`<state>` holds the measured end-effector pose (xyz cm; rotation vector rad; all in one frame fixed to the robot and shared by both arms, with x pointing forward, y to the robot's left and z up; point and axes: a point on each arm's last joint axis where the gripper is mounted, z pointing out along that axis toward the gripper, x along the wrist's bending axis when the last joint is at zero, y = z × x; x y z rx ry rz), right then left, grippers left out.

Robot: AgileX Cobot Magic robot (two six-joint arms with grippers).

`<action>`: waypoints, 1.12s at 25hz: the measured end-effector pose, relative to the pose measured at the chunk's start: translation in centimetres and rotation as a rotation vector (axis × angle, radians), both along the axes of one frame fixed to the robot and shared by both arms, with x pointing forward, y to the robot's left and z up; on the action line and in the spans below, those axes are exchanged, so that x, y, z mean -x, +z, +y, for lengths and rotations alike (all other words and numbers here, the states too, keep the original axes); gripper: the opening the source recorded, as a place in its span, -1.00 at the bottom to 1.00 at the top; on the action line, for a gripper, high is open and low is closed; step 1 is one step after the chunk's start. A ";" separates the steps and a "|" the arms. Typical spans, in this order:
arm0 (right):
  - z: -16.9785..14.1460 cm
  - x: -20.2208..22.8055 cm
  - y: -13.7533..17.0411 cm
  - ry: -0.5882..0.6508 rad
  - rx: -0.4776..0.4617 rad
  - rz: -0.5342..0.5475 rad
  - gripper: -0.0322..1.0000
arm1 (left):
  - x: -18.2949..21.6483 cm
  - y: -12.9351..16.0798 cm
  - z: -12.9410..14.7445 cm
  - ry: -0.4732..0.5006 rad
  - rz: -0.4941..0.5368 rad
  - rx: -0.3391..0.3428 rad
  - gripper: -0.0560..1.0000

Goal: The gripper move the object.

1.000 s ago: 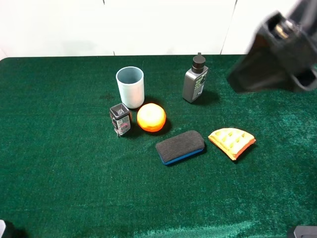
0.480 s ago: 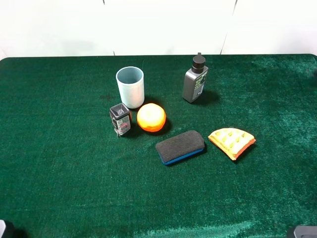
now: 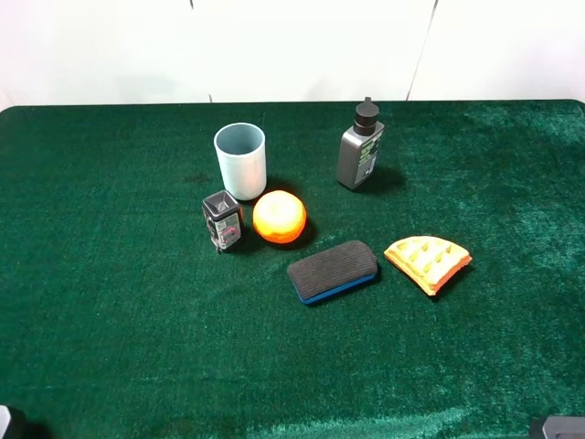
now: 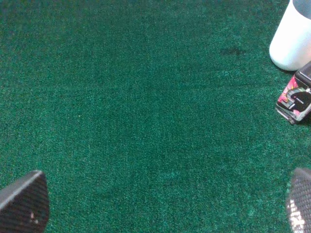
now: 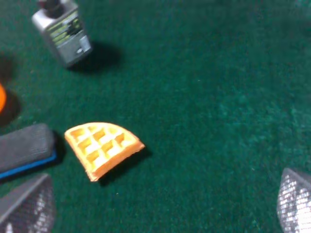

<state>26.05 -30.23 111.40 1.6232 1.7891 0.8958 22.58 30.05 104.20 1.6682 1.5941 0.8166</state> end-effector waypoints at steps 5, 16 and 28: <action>-0.5 1.8 -1.6 -0.092 -0.014 -0.054 0.41 | 0.0 0.0 0.0 0.000 0.000 0.000 0.98; -0.4 3.9 -4.2 -0.199 -0.053 -0.251 0.41 | 0.0 0.0 0.0 0.000 0.000 0.000 0.98; -0.2 2.6 -5.9 -0.148 0.000 -0.237 0.41 | 0.0 0.0 0.0 0.000 0.000 0.000 0.98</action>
